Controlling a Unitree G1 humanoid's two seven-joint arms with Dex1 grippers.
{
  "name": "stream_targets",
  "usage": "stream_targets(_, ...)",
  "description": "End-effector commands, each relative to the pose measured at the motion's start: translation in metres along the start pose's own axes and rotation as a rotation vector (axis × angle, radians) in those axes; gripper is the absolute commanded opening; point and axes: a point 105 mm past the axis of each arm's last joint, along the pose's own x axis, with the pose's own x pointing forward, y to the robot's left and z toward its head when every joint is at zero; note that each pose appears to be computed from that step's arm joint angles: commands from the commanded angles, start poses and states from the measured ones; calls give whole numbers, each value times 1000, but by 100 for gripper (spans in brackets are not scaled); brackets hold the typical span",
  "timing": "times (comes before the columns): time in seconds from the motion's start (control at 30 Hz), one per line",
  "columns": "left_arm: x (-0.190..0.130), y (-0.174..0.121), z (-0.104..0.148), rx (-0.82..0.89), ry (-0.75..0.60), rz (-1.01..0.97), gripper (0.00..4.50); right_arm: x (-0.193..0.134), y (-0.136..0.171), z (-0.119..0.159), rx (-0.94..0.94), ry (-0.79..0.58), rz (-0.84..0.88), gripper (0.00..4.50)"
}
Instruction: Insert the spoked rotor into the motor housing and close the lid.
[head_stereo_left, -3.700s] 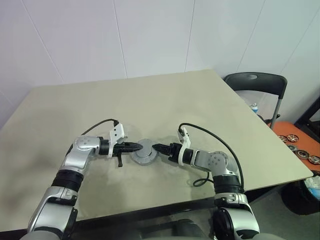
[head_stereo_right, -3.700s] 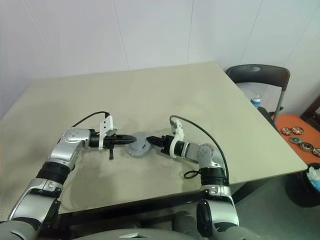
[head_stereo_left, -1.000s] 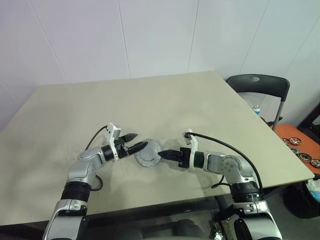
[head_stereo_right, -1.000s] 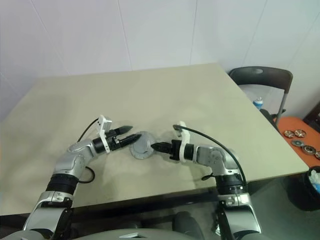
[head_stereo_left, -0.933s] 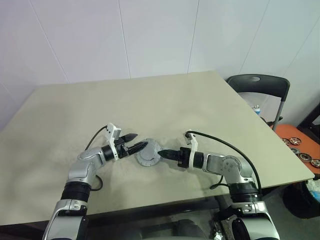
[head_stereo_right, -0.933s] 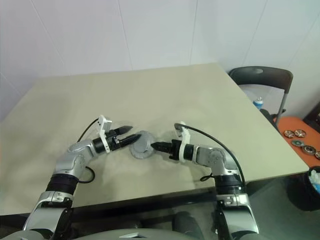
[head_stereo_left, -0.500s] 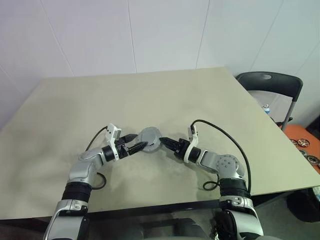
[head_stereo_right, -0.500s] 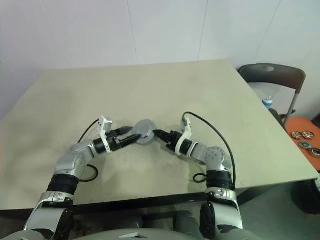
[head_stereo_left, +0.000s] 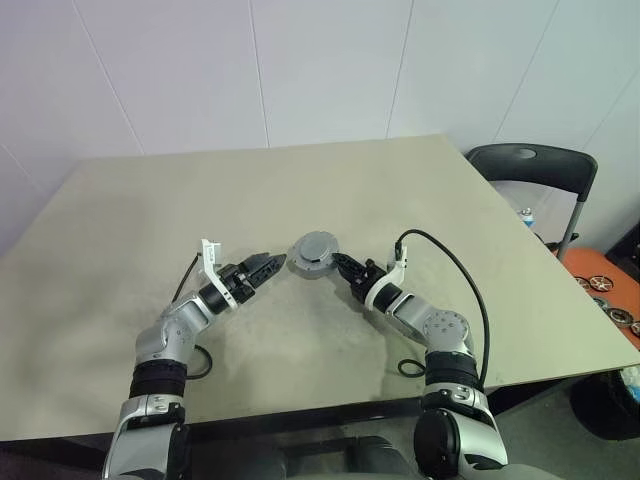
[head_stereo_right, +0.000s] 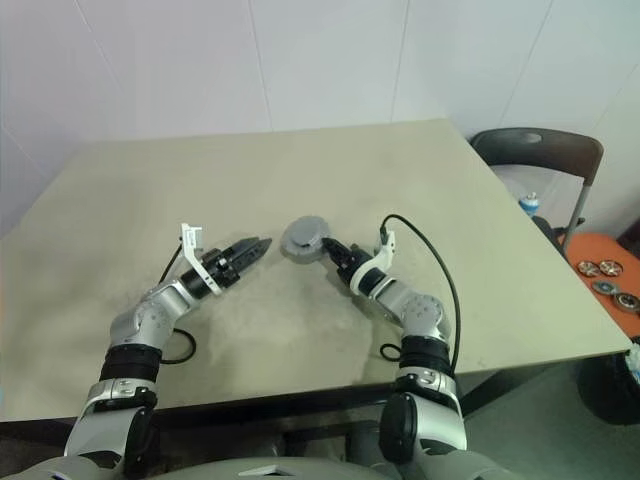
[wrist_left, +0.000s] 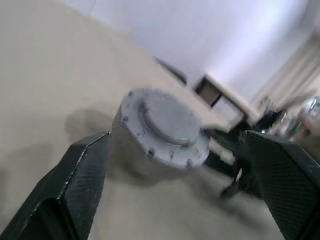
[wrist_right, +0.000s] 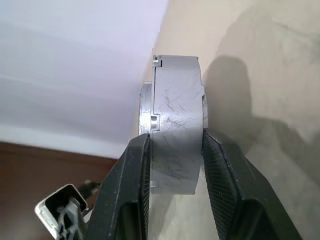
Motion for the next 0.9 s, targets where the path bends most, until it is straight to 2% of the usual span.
stream_targets(0.03, 6, -1, 12, -169, -98, -6, 450, 14, 32, 3, 5, -24, 126, 120)
stream_targets(0.27, 17, -9, -20, -425, -98, -6, 450, 15, 35, 2, 19, -24, 151, 120)
stream_targets(0.4, 20, -5, -27, -462, -88, 33, 450, 14, 36, -2, 29, -19, 164, 120)
stream_targets(0.77, 31, -5, -18, -520, -152, 13, 450, 16, 37, -12, 42, 20, 175, 120)
stream_targets(0.9, 48, 0, -35, -550, -118, 41, 450, 17, 38, -15, 41, 34, 178, 120)
